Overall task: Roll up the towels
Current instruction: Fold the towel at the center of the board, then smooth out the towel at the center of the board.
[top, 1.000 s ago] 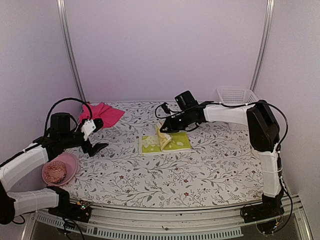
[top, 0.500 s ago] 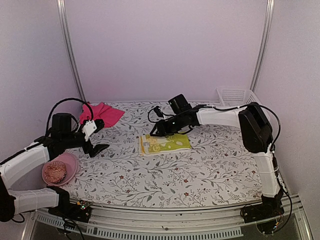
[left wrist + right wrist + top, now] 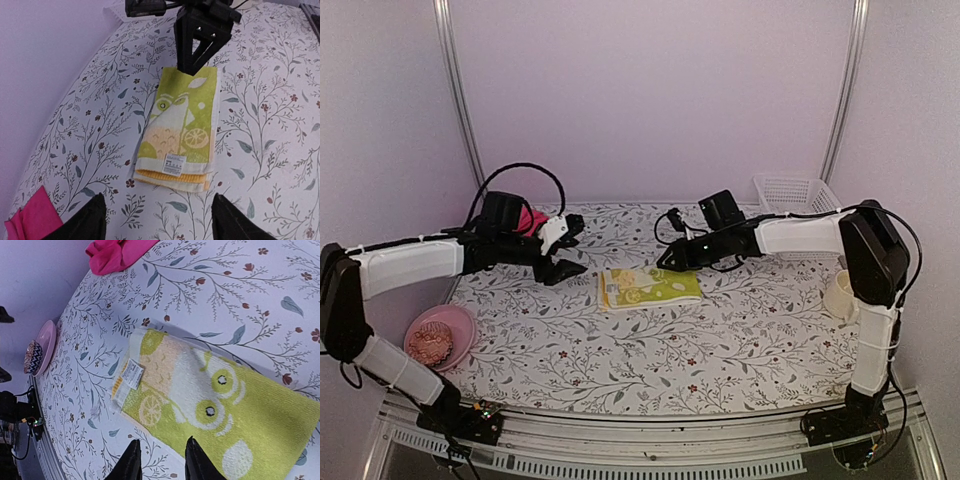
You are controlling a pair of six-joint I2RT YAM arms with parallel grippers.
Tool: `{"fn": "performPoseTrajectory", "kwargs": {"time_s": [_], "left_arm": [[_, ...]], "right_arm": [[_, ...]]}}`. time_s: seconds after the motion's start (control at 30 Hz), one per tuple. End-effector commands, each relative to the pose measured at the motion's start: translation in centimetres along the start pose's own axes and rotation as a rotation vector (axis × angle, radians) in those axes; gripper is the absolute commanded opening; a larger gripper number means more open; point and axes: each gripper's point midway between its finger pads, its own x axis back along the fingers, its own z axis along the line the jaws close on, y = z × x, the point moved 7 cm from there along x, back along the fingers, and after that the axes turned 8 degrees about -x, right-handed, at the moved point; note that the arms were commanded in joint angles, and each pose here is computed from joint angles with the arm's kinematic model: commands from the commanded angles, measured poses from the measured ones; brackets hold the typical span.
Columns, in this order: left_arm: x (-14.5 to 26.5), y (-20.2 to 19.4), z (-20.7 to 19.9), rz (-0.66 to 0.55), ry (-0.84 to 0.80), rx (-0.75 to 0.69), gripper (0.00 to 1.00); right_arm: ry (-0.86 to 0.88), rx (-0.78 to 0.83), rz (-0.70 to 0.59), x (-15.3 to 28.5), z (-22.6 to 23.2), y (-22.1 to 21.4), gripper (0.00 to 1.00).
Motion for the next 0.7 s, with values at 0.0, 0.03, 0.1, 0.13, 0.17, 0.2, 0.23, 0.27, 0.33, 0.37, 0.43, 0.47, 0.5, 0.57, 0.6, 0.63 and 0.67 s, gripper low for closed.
{"fn": "performPoseTrajectory", "kwargs": {"time_s": [0.0,0.03,0.1,0.13,0.17,0.2,0.23,0.27,0.33,0.37,0.43,0.47,0.5,0.57,0.6,0.63,0.67], "left_arm": [[-3.9,3.0,-0.6,-0.036,-0.122,0.025,0.64],[-4.9,3.3,-0.9,-0.032,-0.155,0.033,0.60],[-6.9,3.6,-1.6,-0.019,-0.225,0.049,0.52],[-7.7,3.7,-1.9,-0.014,-0.252,0.056,0.47],[-8.3,4.0,-2.1,-0.013,-0.275,0.057,0.44],[-9.1,4.0,-2.4,-0.005,-0.298,0.062,0.43],[-9.7,3.9,-2.7,0.005,-0.317,0.066,0.41],[-10.3,3.8,-3.0,0.014,-0.335,0.070,0.38],[-11.2,3.4,-3.7,0.035,-0.380,0.085,0.34],[-11.6,3.1,-4.1,0.050,-0.398,0.094,0.32],[-12.3,2.4,-4.5,0.078,-0.426,0.119,0.30],[-12.7,2.0,-4.6,0.099,-0.427,0.134,0.30],[-13.0,1.5,-4.7,0.123,-0.425,0.145,0.28],[-13.6,0.5,-4.6,0.173,-0.405,0.164,0.27],[-13.9,0.1,-4.6,0.197,-0.393,0.170,0.27],[-14.2,-0.3,-4.5,0.220,-0.382,0.175,0.27],[-14.6,-0.8,-4.6,0.248,-0.383,0.182,0.26]], "right_arm": [[-0.020,-0.012,-0.118,1.3,-2.0,1.6,0.27],[-0.024,-0.029,-0.118,1.0,-2.6,1.7,0.26],[-0.040,-0.054,-0.121,0.4,-3.8,1.9,0.25],[-0.044,-0.066,-0.120,0.1,-4.3,2.1,0.24],[-0.048,-0.075,-0.118,-0.2,-4.8,2.2,0.24],[-0.053,-0.088,-0.114,-0.5,-5.2,2.1,0.24],[-0.055,-0.097,-0.112,-0.6,-5.6,2.2,0.23],[-0.058,-0.109,-0.110,-0.8,-5.9,2.1,0.23],[-0.072,-0.117,-0.108,-1.0,-6.4,1.9,0.23],[-0.083,-0.121,-0.105,-1.1,-6.7,1.7,0.23],[-0.094,-0.124,-0.097,-1.3,-7.1,1.3,0.23],[-0.100,-0.125,-0.093,-1.5,-7.4,1.1,0.23],[-0.105,-0.129,-0.088,-1.7,-7.6,1.0,0.23],[-0.110,-0.134,-0.077,-2.1,-8.0,0.6,0.23],[-0.112,-0.137,-0.072,-2.3,-8.1,0.4,0.23],[-0.116,-0.143,-0.067,-2.4,-8.4,0.3,0.23],[-0.118,-0.147,-0.064,-2.5,-8.5,0.2,0.23]]}}
